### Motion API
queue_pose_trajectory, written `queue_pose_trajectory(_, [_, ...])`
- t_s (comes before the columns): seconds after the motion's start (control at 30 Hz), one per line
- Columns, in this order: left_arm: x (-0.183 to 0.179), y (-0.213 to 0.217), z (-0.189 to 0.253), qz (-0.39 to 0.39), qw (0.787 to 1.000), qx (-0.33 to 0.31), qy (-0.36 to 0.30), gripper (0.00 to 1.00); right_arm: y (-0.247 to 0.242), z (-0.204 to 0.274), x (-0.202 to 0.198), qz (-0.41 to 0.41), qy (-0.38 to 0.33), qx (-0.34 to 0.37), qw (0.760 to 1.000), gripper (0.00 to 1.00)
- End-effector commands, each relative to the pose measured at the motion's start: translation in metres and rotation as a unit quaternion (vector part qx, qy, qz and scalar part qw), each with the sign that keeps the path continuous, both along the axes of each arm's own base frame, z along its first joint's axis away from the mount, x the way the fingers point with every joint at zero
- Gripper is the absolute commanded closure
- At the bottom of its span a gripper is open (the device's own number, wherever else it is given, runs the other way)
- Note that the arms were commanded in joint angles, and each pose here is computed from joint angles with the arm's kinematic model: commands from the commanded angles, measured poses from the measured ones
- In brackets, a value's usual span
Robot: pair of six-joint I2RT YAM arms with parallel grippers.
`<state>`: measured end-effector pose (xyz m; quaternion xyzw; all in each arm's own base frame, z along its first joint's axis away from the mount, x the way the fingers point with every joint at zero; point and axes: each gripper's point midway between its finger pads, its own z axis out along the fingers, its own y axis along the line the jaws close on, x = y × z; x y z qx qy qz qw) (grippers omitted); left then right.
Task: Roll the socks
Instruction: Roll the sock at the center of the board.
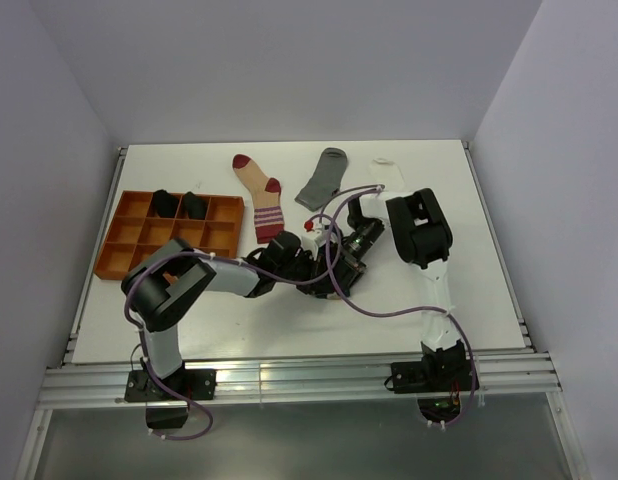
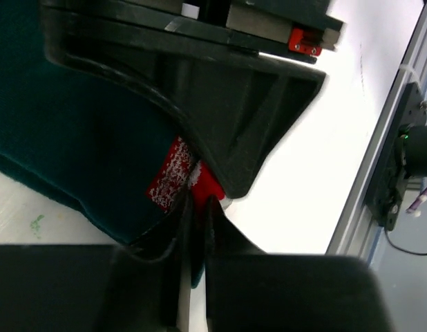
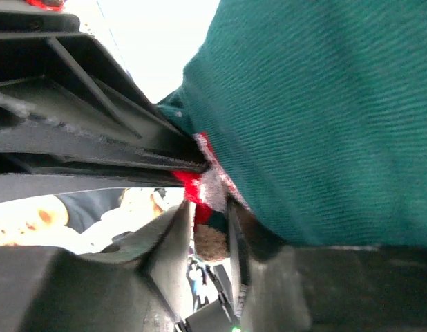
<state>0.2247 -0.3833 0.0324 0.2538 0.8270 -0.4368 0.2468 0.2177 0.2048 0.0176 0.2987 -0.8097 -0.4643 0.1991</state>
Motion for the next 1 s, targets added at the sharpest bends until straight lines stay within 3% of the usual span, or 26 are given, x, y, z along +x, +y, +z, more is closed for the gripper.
queue_pose_trajectory(0.0, [-0.004,-0.001,-0.012,0.003,0.999,0.016,0.028,1.0,-0.004,-0.009,0.022,0.005,-0.099,0.004,0.995,0.64])
queue_pose_trajectory(0.27, [-0.02,0.013,-0.037,0.019,0.991,0.017,0.135,1.0,-0.013,0.036,0.047,-0.041,-0.265,0.032,0.963,0.52])
queue_pose_trajectory(0.43, [-0.037,0.02,-0.032,0.0,0.977,-0.011,0.214,1.0,-0.033,0.053,0.065,-0.082,-0.37,0.026,0.925,0.5])
queue_pose_trajectory(0.5, [-0.039,0.024,-0.028,-0.001,0.97,-0.031,0.242,1.0,-0.036,0.066,0.074,-0.084,-0.432,0.031,0.898,0.5])
queue_pose_trajectory(0.63, [-0.046,0.031,-0.023,0.006,0.948,-0.042,0.316,1.0,-0.04,0.07,0.058,-0.063,-0.496,0.04,0.865,0.48])
queue_pose_trajectory(0.7, [-0.05,0.032,-0.02,0.002,0.94,-0.044,0.338,1.0,-0.038,0.081,0.056,-0.044,-0.546,0.051,0.835,0.47])
queue_pose_trajectory(0.73, [-0.052,0.032,-0.02,0.002,0.935,-0.044,0.352,1.0,-0.033,0.074,0.041,-0.026,-0.546,0.058,0.835,0.47])
queue_pose_trajectory(0.8, [-0.053,0.031,-0.02,0.005,0.925,-0.037,0.379,1.0,-0.027,0.082,0.036,-0.008,-0.59,0.069,0.805,0.45])
queue_pose_trajectory(0.83, [-0.055,0.032,-0.025,0.007,0.92,-0.029,0.391,1.0,-0.027,0.071,0.025,0.002,-0.589,0.066,0.805,0.44])
queue_pose_trajectory(0.9, [-0.056,0.032,-0.03,0.012,0.911,-0.007,0.412,1.0,-0.012,0.074,0.017,0.027,-0.627,0.072,0.775,0.43])
queue_pose_trajectory(0.97, [-0.06,0.038,-0.038,0.023,0.905,0.018,0.424,1.0,0.003,0.065,-0.002,0.057,-0.64,0.088,0.761,0.41])
